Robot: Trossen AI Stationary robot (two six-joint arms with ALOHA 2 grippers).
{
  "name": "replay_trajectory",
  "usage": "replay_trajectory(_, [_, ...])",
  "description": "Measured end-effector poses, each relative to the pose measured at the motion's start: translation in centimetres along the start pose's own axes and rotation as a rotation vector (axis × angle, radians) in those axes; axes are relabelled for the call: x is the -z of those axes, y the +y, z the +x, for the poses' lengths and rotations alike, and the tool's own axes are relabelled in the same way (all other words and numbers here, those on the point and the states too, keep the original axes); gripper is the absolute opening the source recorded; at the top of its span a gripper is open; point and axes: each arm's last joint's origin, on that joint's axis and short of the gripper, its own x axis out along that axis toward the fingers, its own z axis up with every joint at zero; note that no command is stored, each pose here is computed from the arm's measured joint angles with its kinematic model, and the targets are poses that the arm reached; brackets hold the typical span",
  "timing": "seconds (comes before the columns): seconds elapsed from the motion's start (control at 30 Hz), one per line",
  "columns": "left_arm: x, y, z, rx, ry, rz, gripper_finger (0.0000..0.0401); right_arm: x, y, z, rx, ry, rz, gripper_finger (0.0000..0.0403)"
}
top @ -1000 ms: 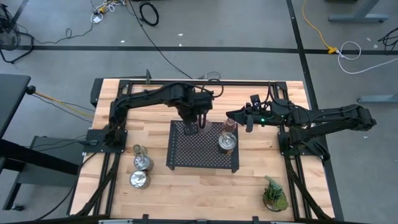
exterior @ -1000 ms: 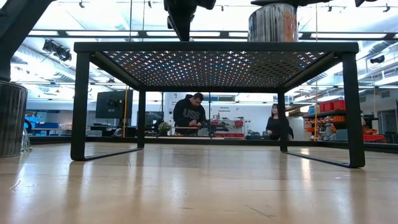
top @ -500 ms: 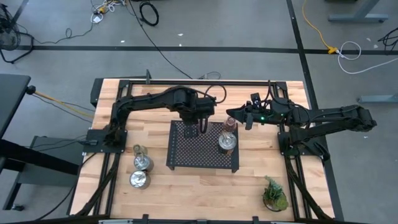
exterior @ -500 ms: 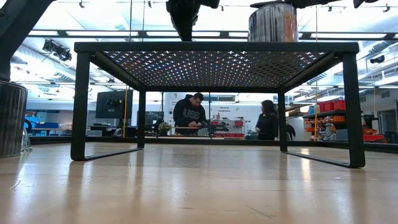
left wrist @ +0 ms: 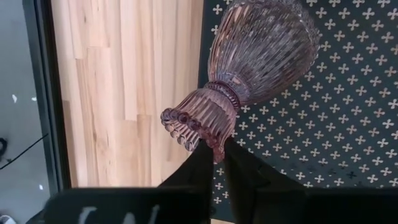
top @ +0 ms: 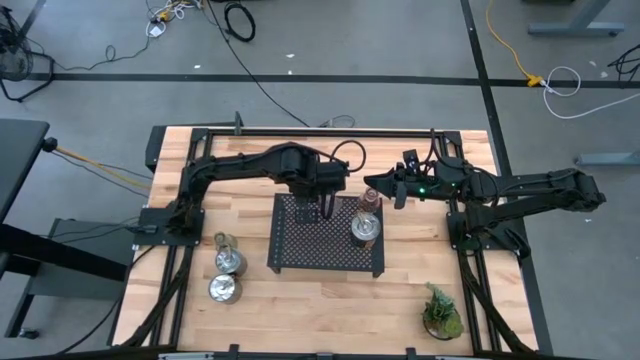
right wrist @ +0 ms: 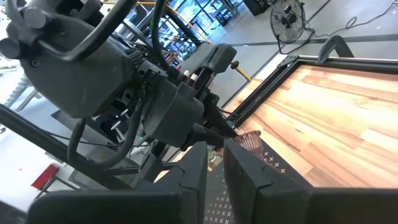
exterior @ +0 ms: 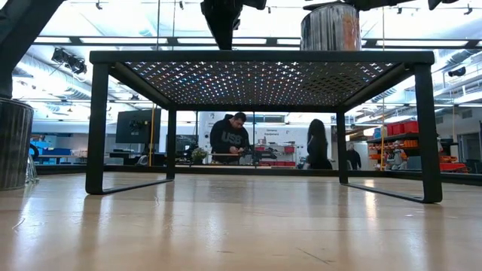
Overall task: Pick & Place candle stick holders
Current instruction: Put the pink candle holder on the shelf
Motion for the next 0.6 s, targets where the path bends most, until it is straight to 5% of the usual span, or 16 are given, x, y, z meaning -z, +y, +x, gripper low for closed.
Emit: replay_trajectory(0.6, [-0.3, 0.1, -2.1, 0.016, -0.085, 0.003, 0.0039, 0.2, -0.3, 0.0, 0.025, 0.021, -0.006, 0.0052])
